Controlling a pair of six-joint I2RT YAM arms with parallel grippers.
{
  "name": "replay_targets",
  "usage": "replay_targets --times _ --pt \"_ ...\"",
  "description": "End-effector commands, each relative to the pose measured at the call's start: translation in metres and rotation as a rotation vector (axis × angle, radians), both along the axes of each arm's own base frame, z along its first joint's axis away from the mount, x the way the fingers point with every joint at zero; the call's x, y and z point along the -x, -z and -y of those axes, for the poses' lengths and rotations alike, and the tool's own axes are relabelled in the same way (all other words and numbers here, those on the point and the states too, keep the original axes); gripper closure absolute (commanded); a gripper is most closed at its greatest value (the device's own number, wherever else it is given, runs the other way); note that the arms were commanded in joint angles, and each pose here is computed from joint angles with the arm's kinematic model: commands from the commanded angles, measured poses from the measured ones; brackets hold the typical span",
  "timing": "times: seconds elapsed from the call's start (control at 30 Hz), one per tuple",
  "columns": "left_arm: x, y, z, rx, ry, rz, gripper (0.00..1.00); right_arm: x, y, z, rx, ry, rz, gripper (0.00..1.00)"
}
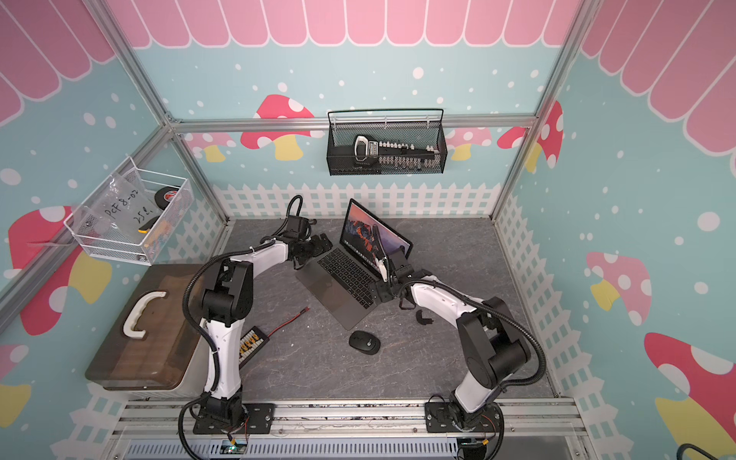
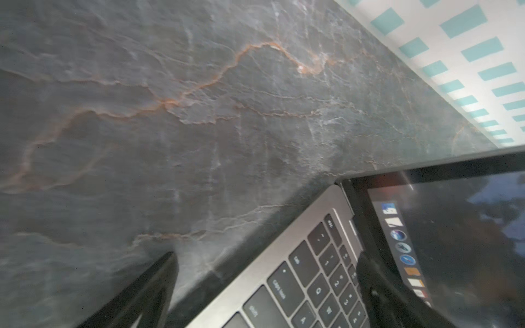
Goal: Insert the wireless mouse receiver into the laptop
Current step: Insert the USB plug into the USB port.
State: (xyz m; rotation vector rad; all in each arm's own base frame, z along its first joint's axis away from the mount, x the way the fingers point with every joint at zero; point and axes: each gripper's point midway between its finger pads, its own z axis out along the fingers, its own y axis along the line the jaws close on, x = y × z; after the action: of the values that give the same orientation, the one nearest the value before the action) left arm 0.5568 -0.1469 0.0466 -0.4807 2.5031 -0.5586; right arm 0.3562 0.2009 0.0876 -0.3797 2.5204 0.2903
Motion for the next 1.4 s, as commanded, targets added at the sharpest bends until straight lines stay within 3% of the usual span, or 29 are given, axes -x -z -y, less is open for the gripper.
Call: replay_targets --times 0.0,0.2,0.37,0.7,0.97,1.03,1.23,1.37 --pt "0.006 0.025 -0.022 -0.069 -0.035 -0.107 0.01 0.004 0.013 0.007 -0.182 0.346 -0.092 0.01" --pt "0.006 0.043 -0.019 -0.091 -0.007 -0.186 0.01 -0.001 0.026 -0.008 -0.314 0.448 -0.168 0.02" --pt "0.020 0.054 -0.015 -0.117 0.007 -0.230 0.00 -0.002 0.033 -0.021 -0.382 0.449 -0.200 0.03" --pt "0.047 0.068 -0.005 -0.105 0.013 -0.297 0.00 0.001 0.050 -0.043 -0.455 0.453 -0.269 0.04" --pt "0.062 0.076 -0.004 -0.123 0.013 -0.320 0.00 -0.005 0.047 -0.044 -0.499 0.493 -0.238 0.05" --pt "0.067 0.077 -0.003 -0.116 0.008 -0.321 0.00 -0.005 0.043 -0.049 -0.538 0.498 -0.244 0.05" --pt "0.101 0.087 0.013 -0.079 -0.005 -0.332 0.00 -0.026 0.024 -0.069 -0.822 0.626 -0.261 0.06" --pt "0.118 0.090 0.017 -0.053 -0.011 -0.346 0.00 -0.042 0.017 -0.065 -0.819 0.655 -0.194 0.06"
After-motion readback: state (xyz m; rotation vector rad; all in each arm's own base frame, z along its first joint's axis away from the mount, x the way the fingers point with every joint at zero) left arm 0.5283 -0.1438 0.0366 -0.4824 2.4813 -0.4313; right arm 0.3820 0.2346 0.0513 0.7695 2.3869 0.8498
